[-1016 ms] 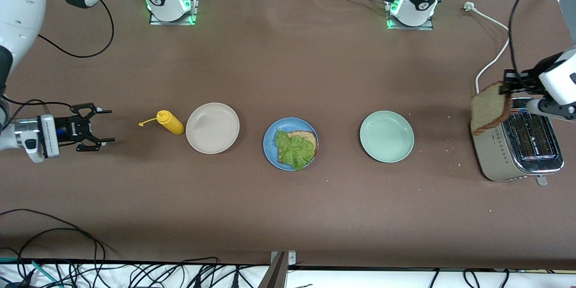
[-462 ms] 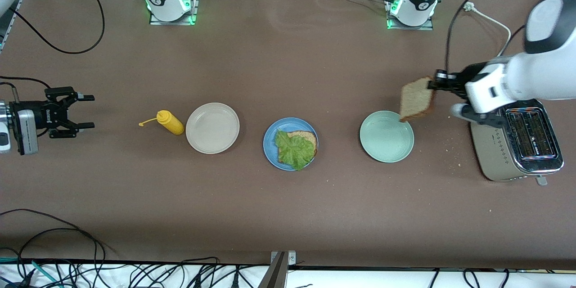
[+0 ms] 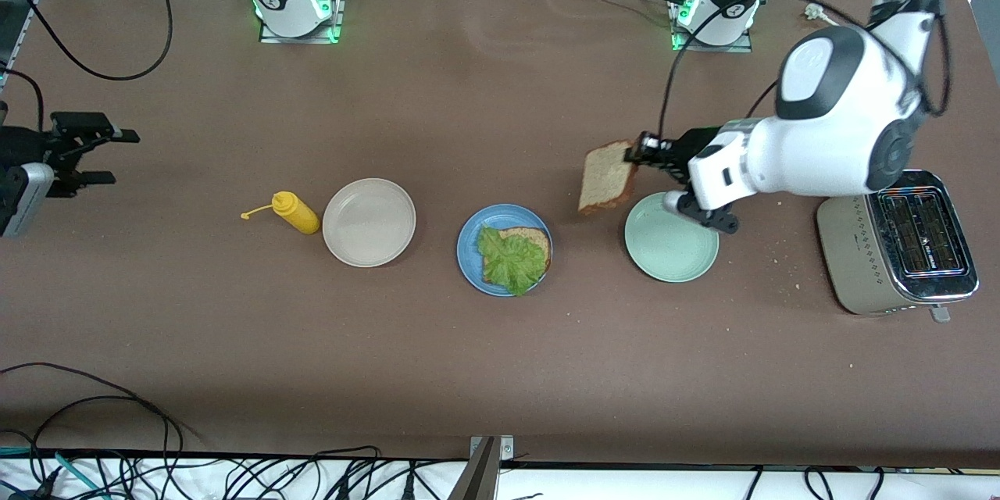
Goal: Make sandwich in blue plate with both arms
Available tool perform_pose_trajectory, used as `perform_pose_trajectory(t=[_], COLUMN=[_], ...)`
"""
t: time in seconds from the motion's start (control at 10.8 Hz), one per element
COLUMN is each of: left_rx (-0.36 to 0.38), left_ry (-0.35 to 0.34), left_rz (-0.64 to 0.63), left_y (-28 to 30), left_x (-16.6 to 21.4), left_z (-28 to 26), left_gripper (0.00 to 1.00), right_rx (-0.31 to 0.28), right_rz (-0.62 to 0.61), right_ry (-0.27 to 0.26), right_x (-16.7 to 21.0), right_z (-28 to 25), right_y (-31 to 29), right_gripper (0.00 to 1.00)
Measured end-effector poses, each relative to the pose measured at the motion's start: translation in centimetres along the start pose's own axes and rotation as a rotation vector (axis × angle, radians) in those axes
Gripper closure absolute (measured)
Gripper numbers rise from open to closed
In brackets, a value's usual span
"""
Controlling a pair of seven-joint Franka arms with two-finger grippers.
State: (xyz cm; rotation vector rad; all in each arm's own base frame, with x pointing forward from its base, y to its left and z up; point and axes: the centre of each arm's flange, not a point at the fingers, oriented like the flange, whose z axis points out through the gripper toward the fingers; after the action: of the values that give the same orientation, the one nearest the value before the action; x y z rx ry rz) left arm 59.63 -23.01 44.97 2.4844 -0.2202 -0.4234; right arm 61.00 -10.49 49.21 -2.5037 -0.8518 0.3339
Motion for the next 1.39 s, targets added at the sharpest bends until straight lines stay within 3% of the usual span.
perform_pose_trajectory(t=[0.28,0.46,0.92,1.11,1.39], left_rx=[-0.164,-0.248,-0.209,-0.211,-0.211], left_ry=[0.056,0.062,0.146,0.169,0.182], left_rz=[-0.060,-0.113,-0.035,-0.019,-0.023], left_y=[1.0,0.2,0.9,1.7,0.8], left_x=[3.7,5.4,8.2,8.9,9.9], left_z=[5.7,8.2,17.1,17.5,17.3], left_gripper=[0.92,0.92,0.92,0.92,0.92], right_rx=[-0.134,-0.159,-0.256,-0.345,-0.415], right_rz=[0.045,0.057,0.234,0.392,0.497], right_ry=[-0.105,-0.111,-0.140,-0.126,-0.017], right_x=[-1.0,-1.3,-0.1,-1.6,-2.2], right_z=[-2.2,-2.8,-3.0,-2.7,-0.3], right_y=[-2.8,-3.5,-5.8,-5.7,-8.4], right_gripper=[0.00,0.00,0.00,0.00,0.00])
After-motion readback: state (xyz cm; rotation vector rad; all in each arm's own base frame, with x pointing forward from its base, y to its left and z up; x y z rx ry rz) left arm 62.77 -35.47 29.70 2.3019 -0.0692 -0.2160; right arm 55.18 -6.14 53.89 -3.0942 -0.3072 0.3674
